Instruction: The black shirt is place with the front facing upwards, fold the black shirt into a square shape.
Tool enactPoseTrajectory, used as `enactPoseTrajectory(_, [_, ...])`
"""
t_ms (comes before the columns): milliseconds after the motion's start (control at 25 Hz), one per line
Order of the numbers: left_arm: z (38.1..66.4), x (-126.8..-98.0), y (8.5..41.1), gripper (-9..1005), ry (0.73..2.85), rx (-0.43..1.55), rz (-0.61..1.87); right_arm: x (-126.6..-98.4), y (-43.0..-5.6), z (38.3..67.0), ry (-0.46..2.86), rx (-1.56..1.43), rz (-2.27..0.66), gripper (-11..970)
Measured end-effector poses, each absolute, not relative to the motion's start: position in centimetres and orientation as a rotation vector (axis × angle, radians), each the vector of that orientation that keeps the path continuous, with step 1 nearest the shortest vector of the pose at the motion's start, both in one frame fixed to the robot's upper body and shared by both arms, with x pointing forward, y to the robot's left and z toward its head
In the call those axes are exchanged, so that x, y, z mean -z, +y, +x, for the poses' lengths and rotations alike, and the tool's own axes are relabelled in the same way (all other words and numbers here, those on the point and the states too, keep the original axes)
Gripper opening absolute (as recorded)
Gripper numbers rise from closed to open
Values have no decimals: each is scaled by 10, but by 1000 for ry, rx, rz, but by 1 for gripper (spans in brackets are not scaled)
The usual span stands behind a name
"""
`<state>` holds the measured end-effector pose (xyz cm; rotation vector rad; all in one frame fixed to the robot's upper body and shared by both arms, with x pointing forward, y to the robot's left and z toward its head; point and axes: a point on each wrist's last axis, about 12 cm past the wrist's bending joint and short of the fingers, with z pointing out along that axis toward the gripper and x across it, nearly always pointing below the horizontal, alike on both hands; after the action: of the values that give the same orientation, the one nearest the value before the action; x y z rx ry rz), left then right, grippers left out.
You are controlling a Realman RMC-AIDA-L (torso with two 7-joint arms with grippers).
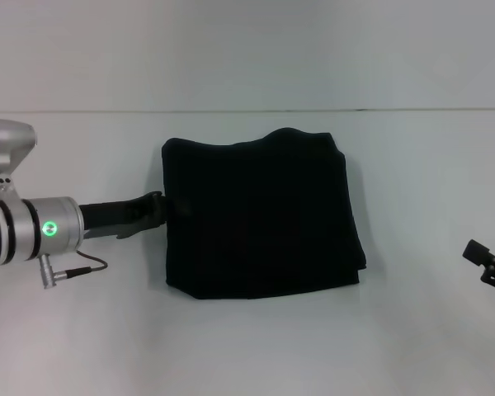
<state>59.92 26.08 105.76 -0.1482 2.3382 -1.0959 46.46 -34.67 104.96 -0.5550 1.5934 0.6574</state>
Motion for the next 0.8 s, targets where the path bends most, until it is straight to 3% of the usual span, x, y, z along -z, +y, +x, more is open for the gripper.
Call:
enactPoseTrajectory(200, [586, -1065, 276, 228, 2208, 1092, 55, -1047, -342, 465, 1566, -625, -589, 882])
enactPoseTrajectory(440, [538, -1061, 284, 497, 1860, 939, 578, -1037, -327, 464, 1530, -602, -666, 882])
enactPoseTrajectory(600, [510, -1050, 282, 669, 1765, 884, 709, -1024, -316, 461, 1577, -608, -694, 882])
enactPoseTrajectory(800, [481, -1028, 280, 792, 1763, 855, 730, -1004, -308, 453, 1650, -559, -704, 882])
